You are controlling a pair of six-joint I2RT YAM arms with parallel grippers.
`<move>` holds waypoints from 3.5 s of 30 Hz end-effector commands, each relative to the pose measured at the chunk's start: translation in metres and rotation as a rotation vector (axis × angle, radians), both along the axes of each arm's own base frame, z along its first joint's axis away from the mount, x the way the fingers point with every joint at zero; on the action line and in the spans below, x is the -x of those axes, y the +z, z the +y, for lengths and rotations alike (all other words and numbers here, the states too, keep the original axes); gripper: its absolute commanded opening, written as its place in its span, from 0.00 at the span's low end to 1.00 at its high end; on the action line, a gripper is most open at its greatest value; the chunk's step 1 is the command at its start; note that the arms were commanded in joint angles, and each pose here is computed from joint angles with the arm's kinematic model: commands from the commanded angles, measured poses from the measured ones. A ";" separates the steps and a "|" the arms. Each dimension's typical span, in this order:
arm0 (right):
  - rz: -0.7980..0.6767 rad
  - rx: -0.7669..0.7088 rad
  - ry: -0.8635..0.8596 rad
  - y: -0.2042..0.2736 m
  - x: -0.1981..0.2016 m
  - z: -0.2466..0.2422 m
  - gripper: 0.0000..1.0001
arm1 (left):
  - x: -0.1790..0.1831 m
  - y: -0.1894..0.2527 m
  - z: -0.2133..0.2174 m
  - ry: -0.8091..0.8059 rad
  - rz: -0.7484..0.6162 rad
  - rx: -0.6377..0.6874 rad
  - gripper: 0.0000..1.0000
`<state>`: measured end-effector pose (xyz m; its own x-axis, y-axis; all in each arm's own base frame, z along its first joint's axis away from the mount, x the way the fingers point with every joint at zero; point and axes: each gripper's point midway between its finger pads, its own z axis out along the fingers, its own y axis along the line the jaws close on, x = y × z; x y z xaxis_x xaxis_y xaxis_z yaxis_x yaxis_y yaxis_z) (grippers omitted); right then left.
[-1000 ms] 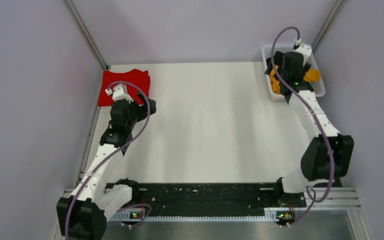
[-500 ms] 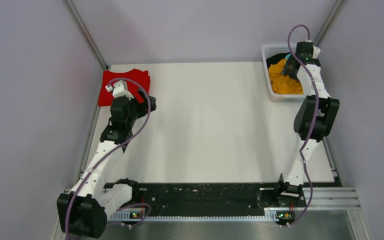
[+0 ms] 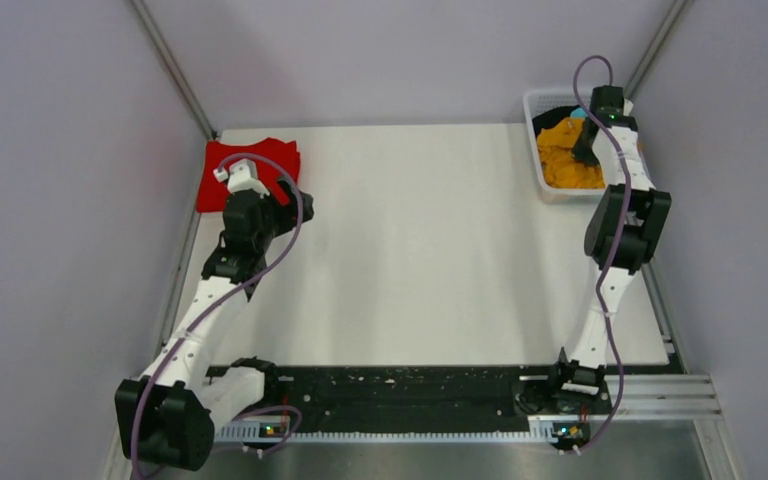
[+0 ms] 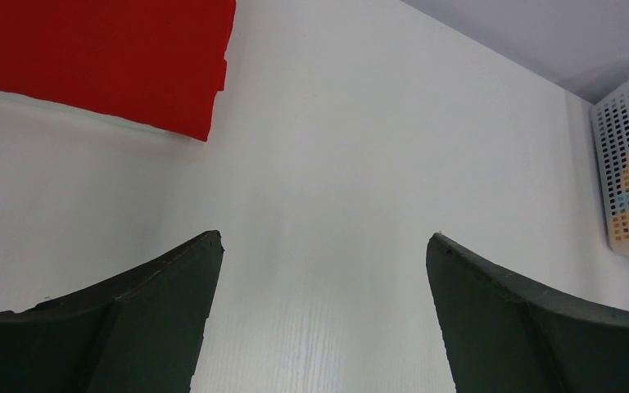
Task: Fold and stack the t-shirts
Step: Grab crumpled tshirt from bin with the right arm, then move the tshirt to the center of the board, then flatten out the tshirt
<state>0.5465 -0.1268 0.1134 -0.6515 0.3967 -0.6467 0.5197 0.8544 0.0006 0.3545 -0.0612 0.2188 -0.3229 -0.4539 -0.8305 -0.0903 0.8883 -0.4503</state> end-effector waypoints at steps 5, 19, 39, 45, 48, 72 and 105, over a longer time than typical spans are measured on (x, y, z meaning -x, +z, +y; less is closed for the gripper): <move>-0.250 0.026 0.058 0.113 -0.011 0.009 0.00 | -0.003 0.029 -0.002 -0.013 -0.091 0.000 0.99; -0.790 -0.119 0.550 0.361 0.036 0.156 0.00 | -0.004 0.031 -0.006 -0.035 -0.109 0.008 0.99; -0.971 -0.536 1.102 0.431 0.131 0.382 0.00 | 0.017 0.036 0.011 0.034 -0.139 -0.016 0.99; -0.619 -0.528 0.685 0.263 0.083 0.367 0.00 | 0.026 0.027 0.015 0.063 -0.113 0.004 0.99; -0.436 -0.372 0.413 0.158 0.076 0.319 0.00 | 0.029 0.016 0.016 0.075 -0.076 0.014 0.99; -0.197 0.032 0.294 0.053 0.164 0.202 0.99 | 0.083 -0.136 -0.075 -0.281 0.612 0.037 0.98; -0.361 -0.267 0.526 0.018 0.135 0.251 0.72 | 0.028 -0.169 -0.101 -0.288 0.616 -0.043 0.00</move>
<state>0.3731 0.1164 0.1017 -0.6533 0.2760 -0.7050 0.0278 0.9393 0.3419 0.3124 -0.1711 0.0251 -0.8956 -0.2470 -0.3699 -0.0927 0.9171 -0.3878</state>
